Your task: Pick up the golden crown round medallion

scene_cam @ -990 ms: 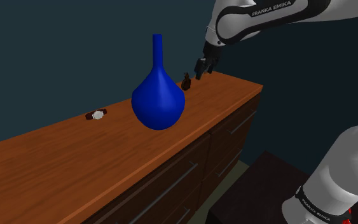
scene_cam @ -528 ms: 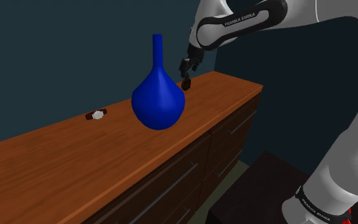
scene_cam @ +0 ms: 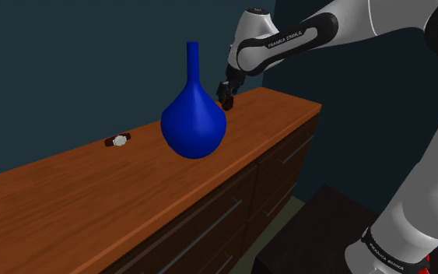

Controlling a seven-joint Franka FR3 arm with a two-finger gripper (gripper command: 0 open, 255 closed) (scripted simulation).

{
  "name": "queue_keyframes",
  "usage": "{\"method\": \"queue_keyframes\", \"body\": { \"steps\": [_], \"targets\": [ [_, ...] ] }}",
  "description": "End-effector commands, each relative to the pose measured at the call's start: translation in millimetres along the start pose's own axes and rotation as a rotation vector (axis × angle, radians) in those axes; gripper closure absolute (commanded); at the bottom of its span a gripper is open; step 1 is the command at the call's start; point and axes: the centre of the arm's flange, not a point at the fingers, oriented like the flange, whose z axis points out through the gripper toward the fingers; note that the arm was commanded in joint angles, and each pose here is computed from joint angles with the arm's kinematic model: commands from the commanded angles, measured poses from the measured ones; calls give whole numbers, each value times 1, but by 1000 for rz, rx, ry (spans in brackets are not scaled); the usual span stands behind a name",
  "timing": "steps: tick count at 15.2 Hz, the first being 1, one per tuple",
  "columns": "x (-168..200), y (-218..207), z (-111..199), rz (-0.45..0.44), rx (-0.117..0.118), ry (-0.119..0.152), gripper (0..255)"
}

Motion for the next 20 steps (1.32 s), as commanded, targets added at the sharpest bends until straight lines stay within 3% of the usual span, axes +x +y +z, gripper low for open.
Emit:
{"method": "queue_keyframes", "body": {
  "steps": [1, 2, 3, 12, 20],
  "targets": [
    [-1, -1, 4, 0, 0, 1, 0],
    [-1, -1, 4, 0, 0, 1, 0],
    [-1, -1, 4, 0, 0, 1, 255],
    [-1, -1, 4, 0, 0, 1, 255],
    [14, 6, -35, 0, 0, 1, 255]
  ]
}}
